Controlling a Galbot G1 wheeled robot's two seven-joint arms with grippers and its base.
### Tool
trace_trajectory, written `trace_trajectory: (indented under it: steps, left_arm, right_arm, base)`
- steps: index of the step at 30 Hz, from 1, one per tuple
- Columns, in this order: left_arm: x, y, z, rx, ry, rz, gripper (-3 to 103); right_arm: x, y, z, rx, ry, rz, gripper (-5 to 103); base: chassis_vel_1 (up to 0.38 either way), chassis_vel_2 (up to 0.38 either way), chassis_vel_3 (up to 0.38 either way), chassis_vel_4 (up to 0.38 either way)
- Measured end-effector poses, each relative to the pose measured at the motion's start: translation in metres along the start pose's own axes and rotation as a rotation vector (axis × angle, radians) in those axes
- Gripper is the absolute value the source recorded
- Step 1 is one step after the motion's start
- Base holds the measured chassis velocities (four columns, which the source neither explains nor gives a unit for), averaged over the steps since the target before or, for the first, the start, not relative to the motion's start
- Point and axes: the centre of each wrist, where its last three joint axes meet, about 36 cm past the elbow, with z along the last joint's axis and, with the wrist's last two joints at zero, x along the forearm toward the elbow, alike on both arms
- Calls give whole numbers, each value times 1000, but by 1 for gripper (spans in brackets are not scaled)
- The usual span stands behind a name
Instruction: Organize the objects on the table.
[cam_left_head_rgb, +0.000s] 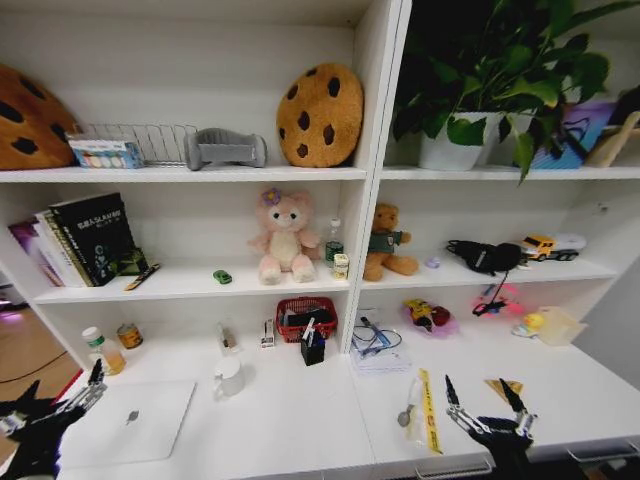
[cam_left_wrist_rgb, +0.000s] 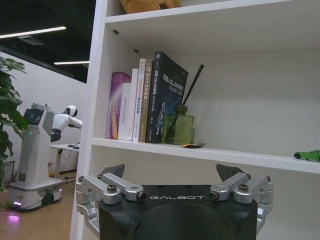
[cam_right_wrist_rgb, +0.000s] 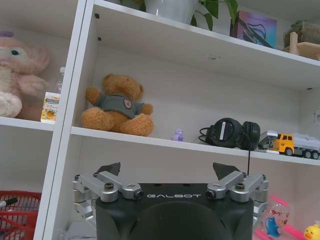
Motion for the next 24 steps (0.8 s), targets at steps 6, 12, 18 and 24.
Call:
trace_trajectory:
  steps: [6, 12, 18, 24]
  left_arm:
    - [1, -1, -7, -5, -13, 5, 100]
    - [8, -5, -11, 7, -18, -6, 100]
    - [9, -7, -13, 8, -22, -8, 100]
    - [11, -6, -16, 7, -28, -12, 100]
  right_arm:
    - [-2, -1, 1, 0, -6, 2, 100]
    - [-3, -1, 2, -11, -2, 9, 100]
    - [-4, -2, 2, -11, -1, 10, 100]
    - [-5, -2, 6, -13, -10, 22, 100]
  base:
    - [-126, -124, 125, 135]
    - [-215, -207, 211, 217]
    - [-260, -271, 274, 280]
    - [-330, -348, 340, 335]
